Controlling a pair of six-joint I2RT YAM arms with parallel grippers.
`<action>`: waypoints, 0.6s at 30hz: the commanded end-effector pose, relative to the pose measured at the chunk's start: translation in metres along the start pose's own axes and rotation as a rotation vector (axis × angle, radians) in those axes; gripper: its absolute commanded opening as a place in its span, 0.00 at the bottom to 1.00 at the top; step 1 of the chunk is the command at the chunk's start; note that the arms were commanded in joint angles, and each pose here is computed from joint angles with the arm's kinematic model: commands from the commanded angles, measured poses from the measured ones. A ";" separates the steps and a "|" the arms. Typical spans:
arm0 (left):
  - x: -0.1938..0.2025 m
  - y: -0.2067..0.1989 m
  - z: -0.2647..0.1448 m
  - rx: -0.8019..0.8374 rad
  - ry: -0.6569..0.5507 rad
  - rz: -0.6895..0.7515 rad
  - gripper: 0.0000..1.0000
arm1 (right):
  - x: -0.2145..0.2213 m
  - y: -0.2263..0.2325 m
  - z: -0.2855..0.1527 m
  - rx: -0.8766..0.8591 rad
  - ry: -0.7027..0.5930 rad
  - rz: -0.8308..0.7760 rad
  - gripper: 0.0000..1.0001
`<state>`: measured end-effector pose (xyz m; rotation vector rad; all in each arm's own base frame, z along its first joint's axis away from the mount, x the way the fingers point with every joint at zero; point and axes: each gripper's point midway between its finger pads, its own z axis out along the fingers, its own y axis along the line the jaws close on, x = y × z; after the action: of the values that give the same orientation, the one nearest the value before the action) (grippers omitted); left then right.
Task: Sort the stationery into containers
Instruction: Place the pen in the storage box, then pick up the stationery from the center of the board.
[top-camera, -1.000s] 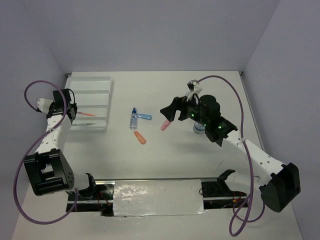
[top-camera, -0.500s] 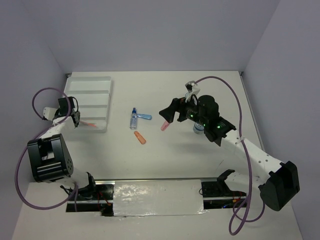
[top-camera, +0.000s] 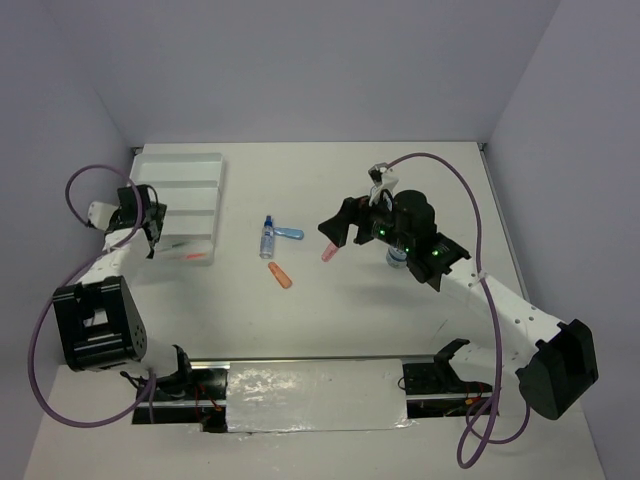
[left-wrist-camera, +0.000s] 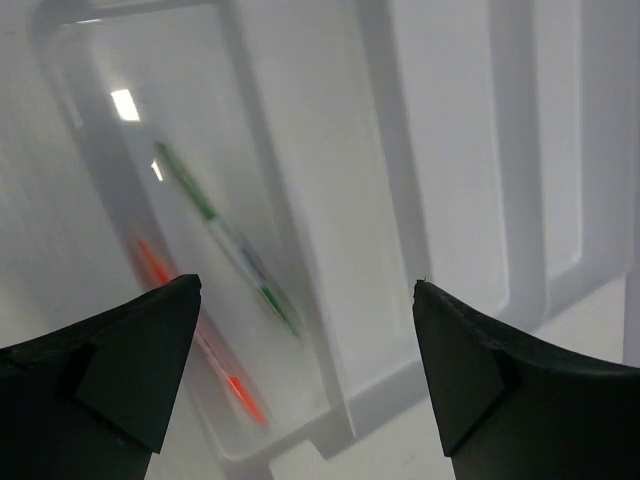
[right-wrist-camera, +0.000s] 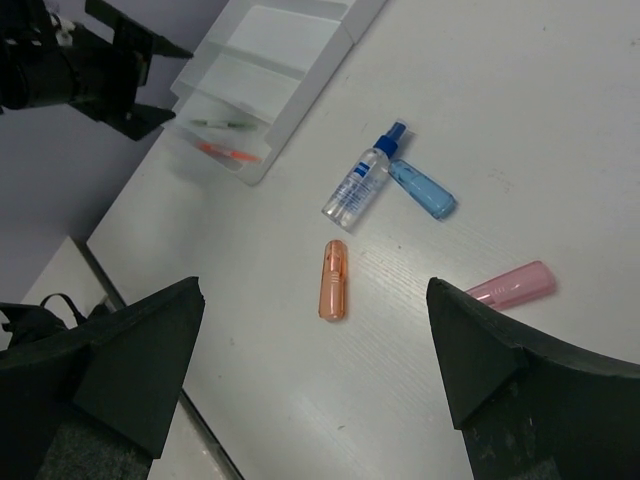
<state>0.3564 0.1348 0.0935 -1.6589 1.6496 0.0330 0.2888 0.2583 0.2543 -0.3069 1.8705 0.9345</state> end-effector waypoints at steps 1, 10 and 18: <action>-0.005 -0.077 -0.058 0.217 -0.025 0.175 0.99 | -0.015 0.000 -0.003 0.025 -0.036 -0.040 1.00; 0.156 -0.051 -0.175 0.185 0.123 0.515 0.99 | -0.019 -0.054 -0.027 0.355 -0.007 0.023 1.00; 0.237 -0.024 -0.186 0.187 0.307 0.614 0.96 | -0.010 -0.051 -0.030 0.324 0.018 0.029 1.00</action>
<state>0.3247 -0.1601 0.1187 -0.9643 2.2456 -0.0846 0.3049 0.2049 0.2258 -0.1078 2.0586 0.6258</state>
